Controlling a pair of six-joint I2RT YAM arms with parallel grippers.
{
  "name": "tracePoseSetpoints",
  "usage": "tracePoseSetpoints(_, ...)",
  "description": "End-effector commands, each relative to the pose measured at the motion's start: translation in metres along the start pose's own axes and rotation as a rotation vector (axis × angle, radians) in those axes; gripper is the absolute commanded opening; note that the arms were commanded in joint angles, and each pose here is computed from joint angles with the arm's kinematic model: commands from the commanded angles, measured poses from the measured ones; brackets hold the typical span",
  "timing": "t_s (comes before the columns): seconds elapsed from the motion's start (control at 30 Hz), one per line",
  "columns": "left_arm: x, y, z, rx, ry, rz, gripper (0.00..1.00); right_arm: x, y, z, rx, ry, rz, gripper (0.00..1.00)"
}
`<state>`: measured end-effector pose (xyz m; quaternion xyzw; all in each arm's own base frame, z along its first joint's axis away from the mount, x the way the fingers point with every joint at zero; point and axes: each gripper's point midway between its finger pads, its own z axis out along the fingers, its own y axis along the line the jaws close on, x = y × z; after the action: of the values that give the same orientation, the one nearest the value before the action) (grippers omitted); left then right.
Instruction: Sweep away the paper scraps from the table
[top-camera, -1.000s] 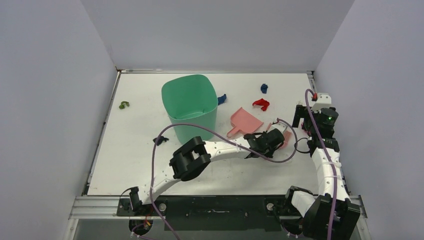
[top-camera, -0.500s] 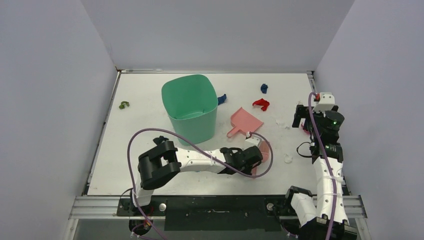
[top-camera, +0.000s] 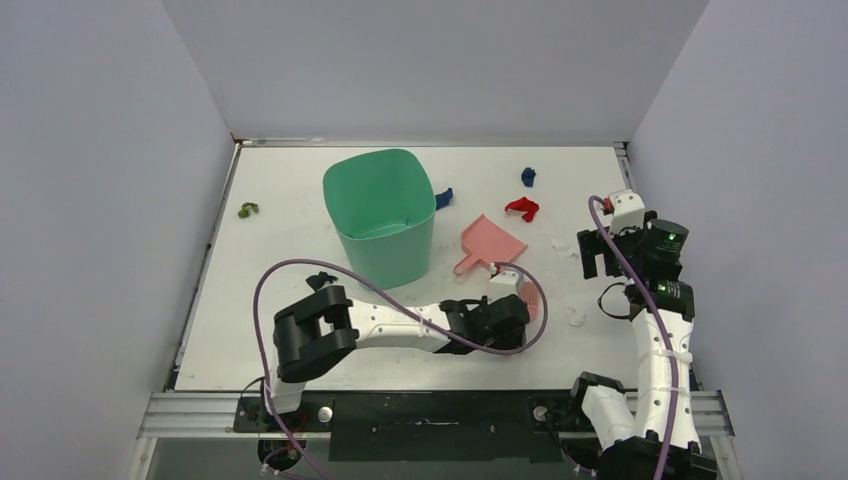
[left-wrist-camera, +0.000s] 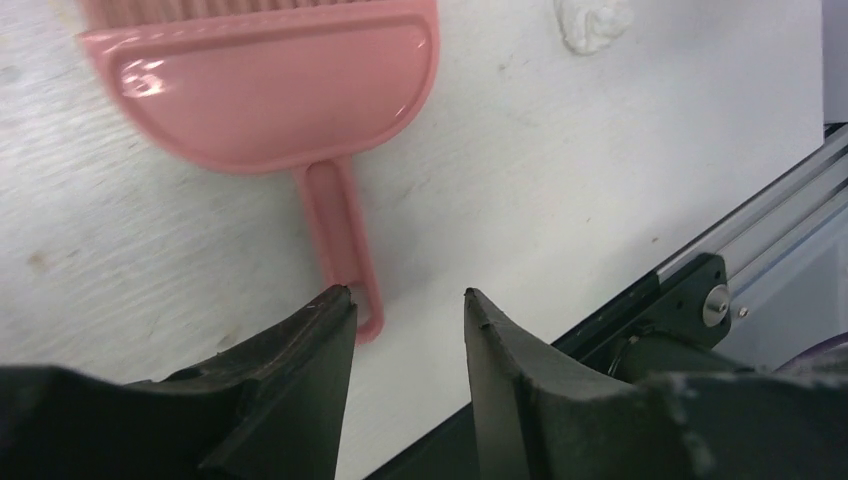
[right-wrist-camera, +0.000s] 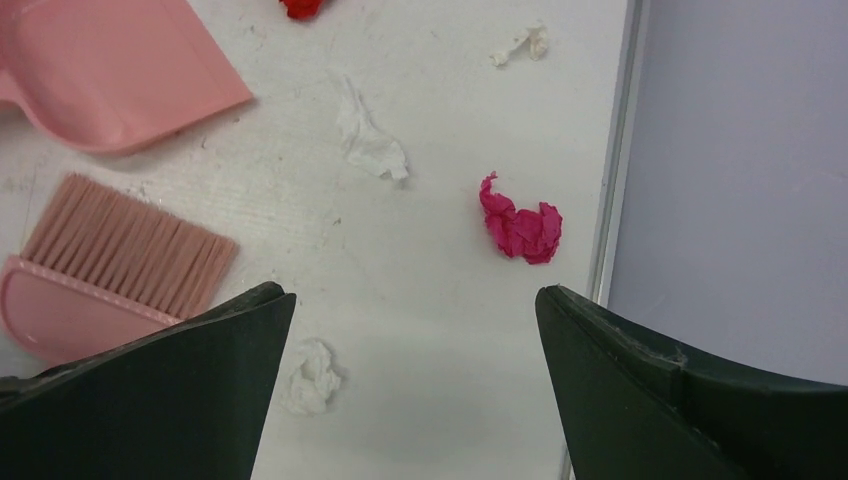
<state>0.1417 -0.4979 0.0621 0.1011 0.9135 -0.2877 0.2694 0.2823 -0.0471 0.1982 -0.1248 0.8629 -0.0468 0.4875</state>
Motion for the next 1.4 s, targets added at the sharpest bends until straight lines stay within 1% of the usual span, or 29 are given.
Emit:
tracePoseSetpoints(0.0,-0.031,0.004,-0.056,0.017,-0.096,0.081,0.44,0.01,0.011,-0.008,-0.112,0.046,-0.21,0.97)
tracePoseSetpoints(0.07,-0.029,0.029,-0.07,-0.082,-0.073,0.161,0.46,0.016,0.023,-0.006,-0.19,0.056,-0.245,0.94)
tracePoseSetpoints(0.13,-0.026,0.052,-0.085,-0.191,-0.059,0.239,0.46,0.02,0.045,-0.008,-0.321,0.044,-0.275,0.93)
tracePoseSetpoints(0.17,-0.025,0.06,-0.092,-0.216,-0.051,0.275,0.46,0.021,0.064,-0.012,-0.418,0.011,-0.306,0.93)
tracePoseSetpoints(0.2,-0.023,0.064,-0.099,-0.228,-0.051,0.312,0.46,0.026,0.076,-0.014,-0.478,-0.001,-0.335,0.93)
tracePoseSetpoints(0.27,-0.028,0.074,-0.113,-0.256,-0.079,0.358,0.46,0.029,0.092,-0.009,-0.511,-0.025,-0.35,0.95)
tracePoseSetpoints(0.37,-0.043,0.099,-0.137,-0.328,-0.155,0.365,0.48,0.033,0.125,0.001,-0.562,-0.028,-0.429,0.97)
tracePoseSetpoints(0.43,-0.045,0.111,-0.148,-0.329,-0.181,0.383,0.5,0.041,0.144,0.006,-0.591,-0.004,-0.491,0.97)
tracePoseSetpoints(0.5,-0.053,0.114,-0.162,-0.291,-0.232,0.356,0.53,0.05,0.161,0.012,-0.607,0.031,-0.545,0.97)
tracePoseSetpoints(0.6,-0.057,0.115,-0.175,-0.219,-0.292,0.35,0.54,0.059,0.193,0.01,-0.684,0.046,-0.637,0.97)
tracePoseSetpoints(0.73,-0.064,0.122,-0.185,-0.184,-0.371,0.348,0.56,0.07,0.214,0.012,-0.766,0.079,-0.661,0.99)
tracePoseSetpoints(0.83,-0.066,0.126,-0.189,-0.19,-0.382,0.37,0.56,0.083,0.223,0.021,-0.75,0.12,-0.71,1.0)
tracePoseSetpoints(0.97,-0.067,0.126,-0.189,-0.195,-0.387,0.371,0.56,0.095,0.23,0.035,-0.674,0.16,-0.764,1.0)
tracePoseSetpoints(1.13,-0.068,0.124,-0.187,-0.19,-0.393,0.387,0.57,0.105,0.237,0.041,-0.637,0.18,-0.795,1.0)
tracePoseSetpoints(1.33,-0.075,0.124,-0.191,-0.204,-0.412,0.408,0.57,0.13,0.208,0.049,-0.505,0.257,-0.904,1.0)
tracePoseSetpoints(1.37,-0.075,0.124,-0.191,-0.206,-0.417,0.407,0.57,0.132,0.202,0.05,-0.476,0.27,-0.915,0.98)
